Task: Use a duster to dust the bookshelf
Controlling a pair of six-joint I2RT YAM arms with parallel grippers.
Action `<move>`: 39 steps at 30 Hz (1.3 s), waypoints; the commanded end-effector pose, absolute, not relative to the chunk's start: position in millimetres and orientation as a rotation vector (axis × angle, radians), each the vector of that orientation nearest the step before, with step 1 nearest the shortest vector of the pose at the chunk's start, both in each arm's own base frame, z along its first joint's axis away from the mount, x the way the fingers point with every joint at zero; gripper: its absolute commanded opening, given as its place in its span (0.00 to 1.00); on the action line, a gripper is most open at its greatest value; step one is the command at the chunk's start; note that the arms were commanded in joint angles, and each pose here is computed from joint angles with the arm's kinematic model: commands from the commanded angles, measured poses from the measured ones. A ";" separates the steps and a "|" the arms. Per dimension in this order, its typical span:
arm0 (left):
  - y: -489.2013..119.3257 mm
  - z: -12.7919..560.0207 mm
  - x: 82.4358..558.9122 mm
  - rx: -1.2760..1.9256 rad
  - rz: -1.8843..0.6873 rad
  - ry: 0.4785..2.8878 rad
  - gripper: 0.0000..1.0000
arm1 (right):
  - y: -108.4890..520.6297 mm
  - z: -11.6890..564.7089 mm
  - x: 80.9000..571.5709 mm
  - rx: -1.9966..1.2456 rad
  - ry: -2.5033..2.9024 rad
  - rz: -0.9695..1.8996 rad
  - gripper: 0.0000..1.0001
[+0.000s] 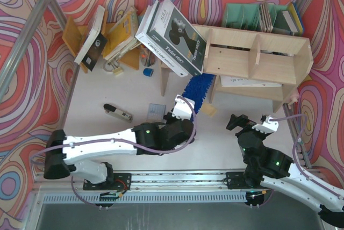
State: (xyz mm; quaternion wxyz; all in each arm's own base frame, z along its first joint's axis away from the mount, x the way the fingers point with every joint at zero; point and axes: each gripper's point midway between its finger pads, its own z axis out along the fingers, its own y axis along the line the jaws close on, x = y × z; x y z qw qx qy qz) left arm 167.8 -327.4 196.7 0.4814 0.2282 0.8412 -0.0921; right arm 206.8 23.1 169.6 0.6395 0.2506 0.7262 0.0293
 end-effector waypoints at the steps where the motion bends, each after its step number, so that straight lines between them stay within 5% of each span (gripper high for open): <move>1: -345.9 233.5 162.3 0.492 -0.424 1.966 0.00 | 18.9 175.6 205.8 0.598 1.632 0.067 0.99; 17: -344.5 99.9 137.6 0.830 -0.073 2.262 0.00 | 19.3 175.9 206.1 0.596 1.633 0.065 0.99; 39: -296.6 233.9 180.4 0.541 -0.145 1.912 0.00 | 19.0 175.3 206.2 0.599 1.633 0.062 0.99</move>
